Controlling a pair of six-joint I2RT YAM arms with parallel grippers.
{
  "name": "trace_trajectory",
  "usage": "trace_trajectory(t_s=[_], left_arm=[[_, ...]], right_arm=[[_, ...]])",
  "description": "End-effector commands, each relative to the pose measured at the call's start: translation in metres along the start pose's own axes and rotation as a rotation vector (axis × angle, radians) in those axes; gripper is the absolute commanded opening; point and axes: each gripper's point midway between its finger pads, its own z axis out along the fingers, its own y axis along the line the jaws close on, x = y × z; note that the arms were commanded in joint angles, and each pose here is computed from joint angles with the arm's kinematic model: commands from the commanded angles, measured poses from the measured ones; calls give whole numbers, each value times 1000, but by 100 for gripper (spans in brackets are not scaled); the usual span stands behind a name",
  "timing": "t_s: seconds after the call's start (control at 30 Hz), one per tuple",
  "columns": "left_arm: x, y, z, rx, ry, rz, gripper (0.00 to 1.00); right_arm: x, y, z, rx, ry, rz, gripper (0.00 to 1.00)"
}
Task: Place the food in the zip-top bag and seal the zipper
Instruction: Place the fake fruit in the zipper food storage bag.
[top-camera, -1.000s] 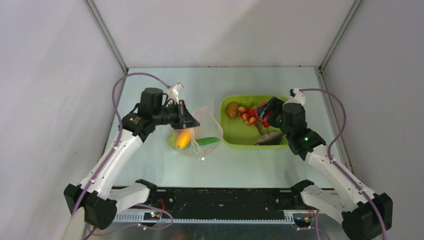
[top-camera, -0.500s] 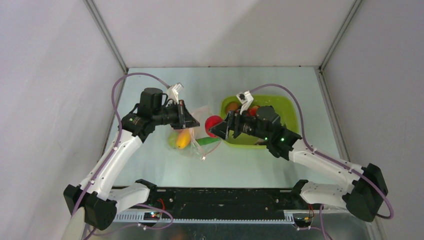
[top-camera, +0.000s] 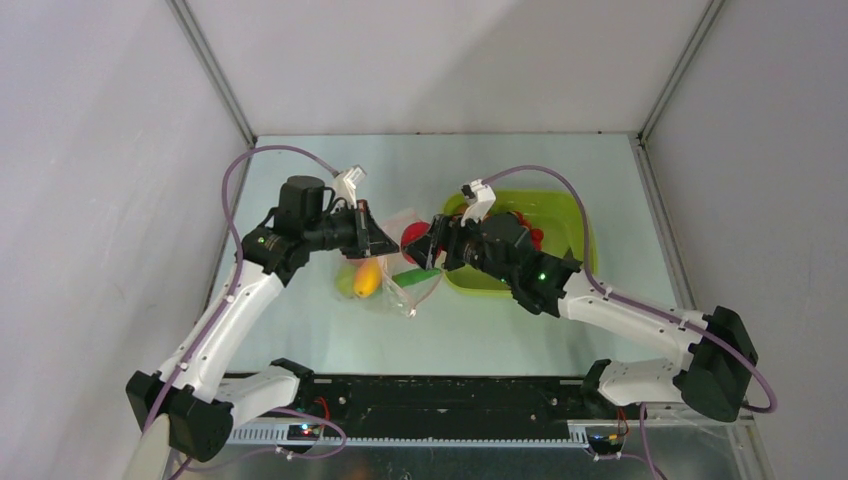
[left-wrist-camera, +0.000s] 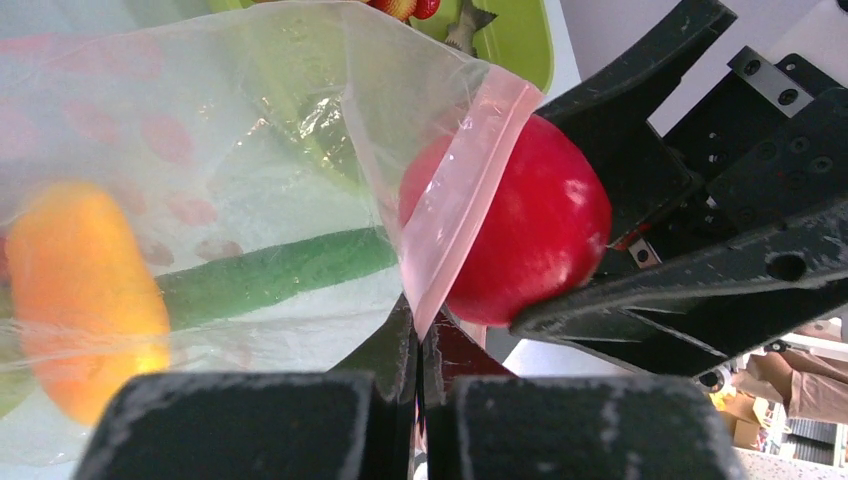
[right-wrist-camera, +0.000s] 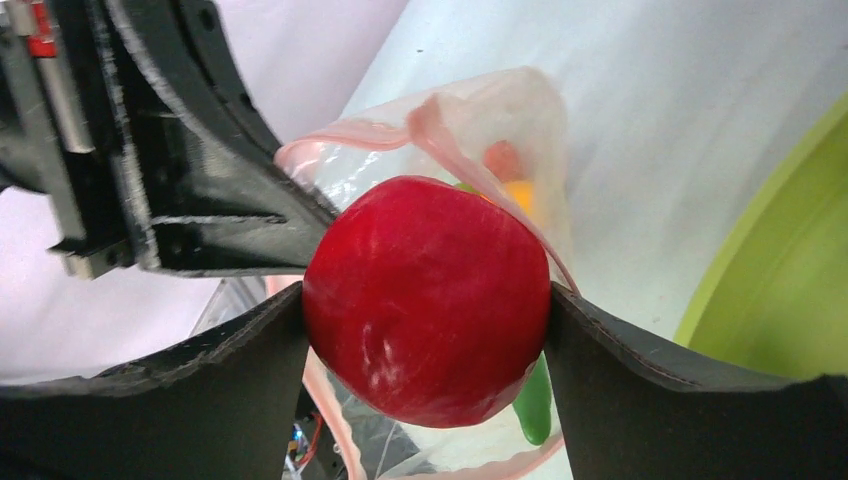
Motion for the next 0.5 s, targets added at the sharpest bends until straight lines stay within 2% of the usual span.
trace_trajectory(t_s=[0.0, 0.03, 0.1, 0.47], left_arm=[[-10, -17, -10, 49, -53, 70, 0], [-10, -17, -10, 49, -54, 69, 0], [-10, -18, -11, 53, -55, 71, 0], [-10, -19, -12, 54, -60, 73, 0]], right_arm=[[-26, -6, 3, 122, -98, 11, 93], [-27, -6, 3, 127, -102, 15, 98], [-27, -6, 4, 133, -101, 26, 99], [-30, 3, -1, 103, -94, 6, 100]])
